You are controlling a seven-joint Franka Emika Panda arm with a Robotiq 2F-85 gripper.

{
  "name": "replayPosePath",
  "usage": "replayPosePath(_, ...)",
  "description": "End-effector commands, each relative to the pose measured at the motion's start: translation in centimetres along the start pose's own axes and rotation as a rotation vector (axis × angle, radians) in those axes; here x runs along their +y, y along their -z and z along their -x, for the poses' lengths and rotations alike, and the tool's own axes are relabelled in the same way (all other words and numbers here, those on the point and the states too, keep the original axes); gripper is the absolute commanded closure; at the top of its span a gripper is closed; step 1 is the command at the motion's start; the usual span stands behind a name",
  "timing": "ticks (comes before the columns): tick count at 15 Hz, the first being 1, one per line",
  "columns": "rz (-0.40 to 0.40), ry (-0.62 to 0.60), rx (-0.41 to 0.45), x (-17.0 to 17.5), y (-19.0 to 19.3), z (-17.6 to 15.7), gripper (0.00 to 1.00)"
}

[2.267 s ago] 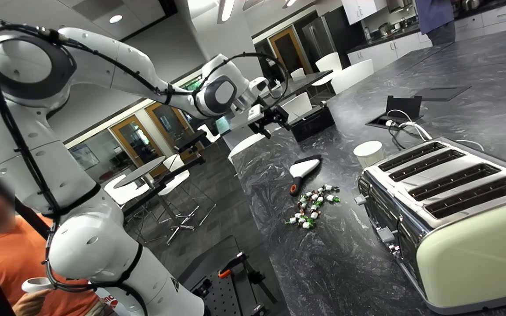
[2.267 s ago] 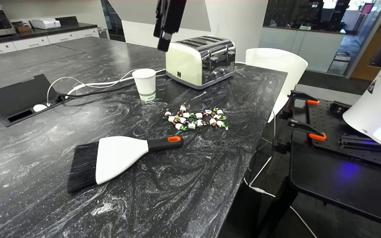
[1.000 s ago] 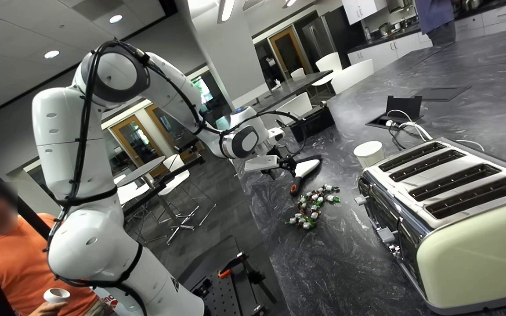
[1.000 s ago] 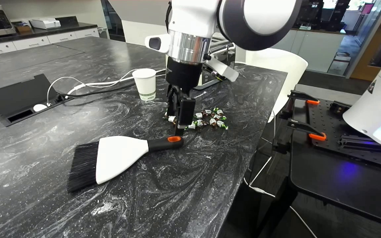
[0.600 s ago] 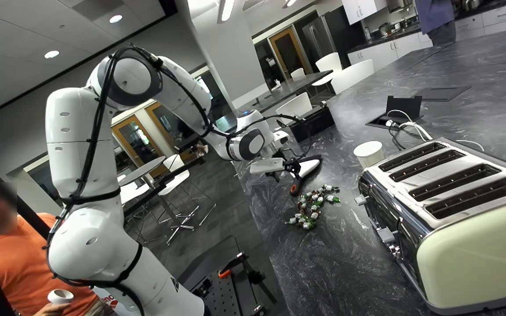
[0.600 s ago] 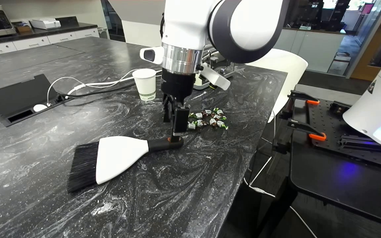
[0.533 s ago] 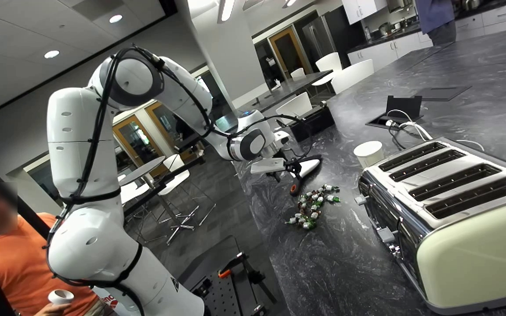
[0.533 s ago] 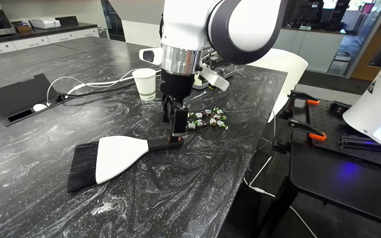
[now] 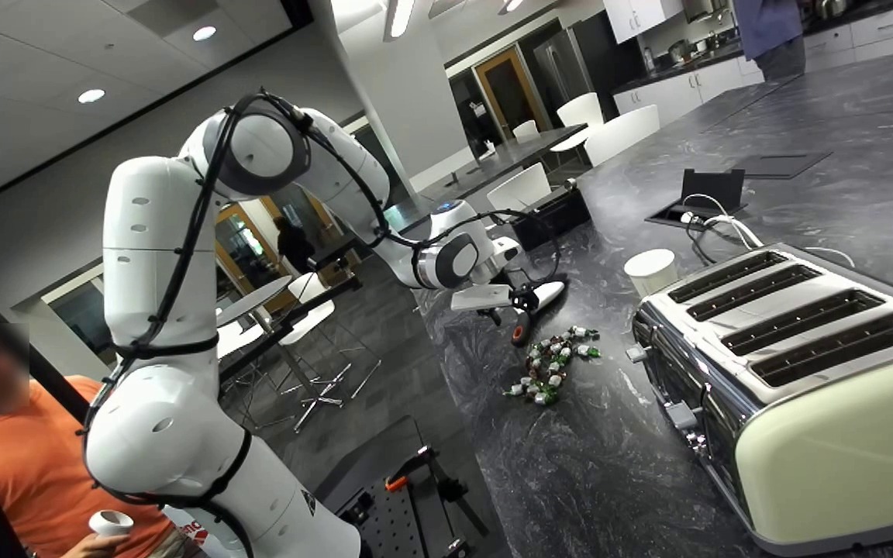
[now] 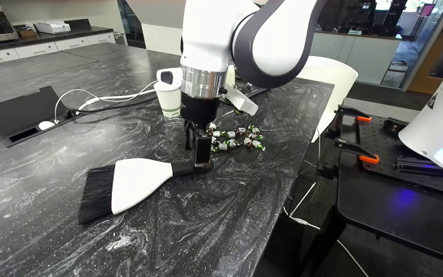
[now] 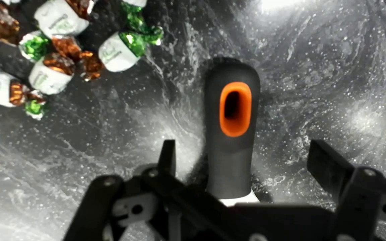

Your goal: Pick up the broom and sweep some of the candy to the right

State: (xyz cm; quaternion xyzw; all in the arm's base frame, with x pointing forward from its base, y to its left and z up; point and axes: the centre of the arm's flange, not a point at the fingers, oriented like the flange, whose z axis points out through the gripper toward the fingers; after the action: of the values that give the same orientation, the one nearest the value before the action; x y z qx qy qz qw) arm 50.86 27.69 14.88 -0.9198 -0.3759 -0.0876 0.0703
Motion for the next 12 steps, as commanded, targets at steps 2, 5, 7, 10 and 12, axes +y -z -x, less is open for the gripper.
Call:
replayPosePath(2, 0.01, -0.013, 0.001, -0.1, -0.9, -1.0, 0.0)
replayPosePath(5, 0.009, -0.015, -0.001, -0.2, -1.2, -0.9, 0.0)
replayPosePath(7, 0.004, -0.024, 0.007, -0.4, -1.3, -0.6, 0.0)
replayPosePath(10, 0.009, -0.043, 0.019, -0.4, -1.5, 0.0, 0.0)
replayPosePath(12, 0.009, -0.061, 0.031, -0.4, -1.5, 0.1, 0.0)
